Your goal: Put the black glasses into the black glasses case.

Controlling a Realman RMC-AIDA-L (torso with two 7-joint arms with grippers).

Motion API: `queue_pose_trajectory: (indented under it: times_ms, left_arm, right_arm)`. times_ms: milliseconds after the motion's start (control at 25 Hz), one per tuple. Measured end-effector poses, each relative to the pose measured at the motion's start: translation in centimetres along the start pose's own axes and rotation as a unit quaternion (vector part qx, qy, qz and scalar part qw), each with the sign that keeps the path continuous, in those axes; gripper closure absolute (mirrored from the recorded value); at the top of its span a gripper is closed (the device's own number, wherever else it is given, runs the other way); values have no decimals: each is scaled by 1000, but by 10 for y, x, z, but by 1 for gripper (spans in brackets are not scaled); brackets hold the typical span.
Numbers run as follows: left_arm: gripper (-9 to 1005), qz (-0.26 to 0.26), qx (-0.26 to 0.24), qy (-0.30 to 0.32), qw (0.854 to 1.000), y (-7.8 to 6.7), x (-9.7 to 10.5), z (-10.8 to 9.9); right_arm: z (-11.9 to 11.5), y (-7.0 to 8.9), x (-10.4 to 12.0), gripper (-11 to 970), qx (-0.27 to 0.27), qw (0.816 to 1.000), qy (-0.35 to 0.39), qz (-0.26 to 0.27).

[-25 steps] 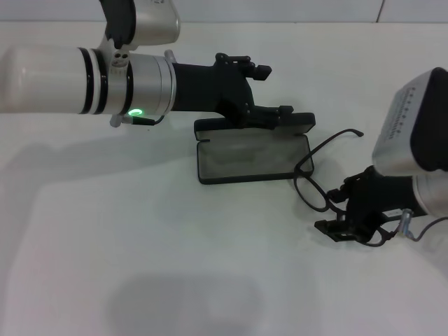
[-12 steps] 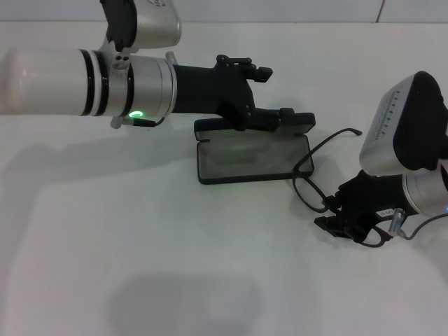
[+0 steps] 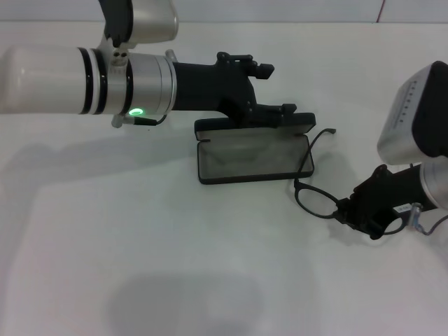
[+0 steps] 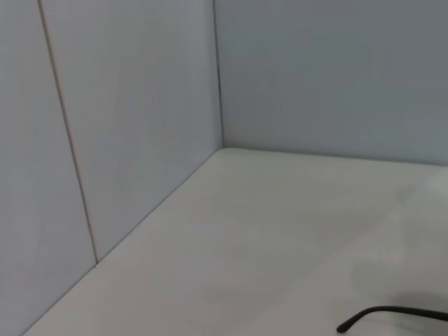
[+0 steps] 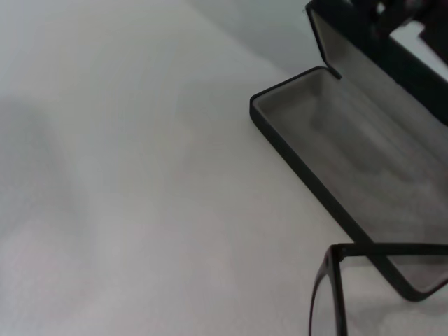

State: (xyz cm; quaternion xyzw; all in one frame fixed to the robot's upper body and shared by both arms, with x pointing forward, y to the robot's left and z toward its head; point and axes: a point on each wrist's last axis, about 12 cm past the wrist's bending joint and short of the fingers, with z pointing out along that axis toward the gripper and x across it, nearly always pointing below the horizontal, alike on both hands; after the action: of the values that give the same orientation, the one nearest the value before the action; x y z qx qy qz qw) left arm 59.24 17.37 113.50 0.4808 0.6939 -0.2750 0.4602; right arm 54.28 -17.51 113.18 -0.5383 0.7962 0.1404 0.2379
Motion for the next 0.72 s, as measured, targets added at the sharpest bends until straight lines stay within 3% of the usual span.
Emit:
queue_pose_trajectory:
  times_ms: [200, 400, 600, 720]
  left_arm:
    - [219, -24, 13, -10, 1000, -2, -4, -3]
    - [221, -57, 75, -70, 993, -8, -16, -21]
    - [222, -108, 145, -160, 971, -12, -19, -52]
    - [224, -157, 175, -184, 954, -11, -18, -58]
  right_arm:
    - [-21, -1, 9, 829, 14, 1000, -17, -2]
    - [-46, -4, 22, 841, 18, 998, -68, 1]
    - [-59, -9, 30, 842, 26, 988, -152, -8]
    - [-55, -5, 31, 843, 13, 977, -202, -66]
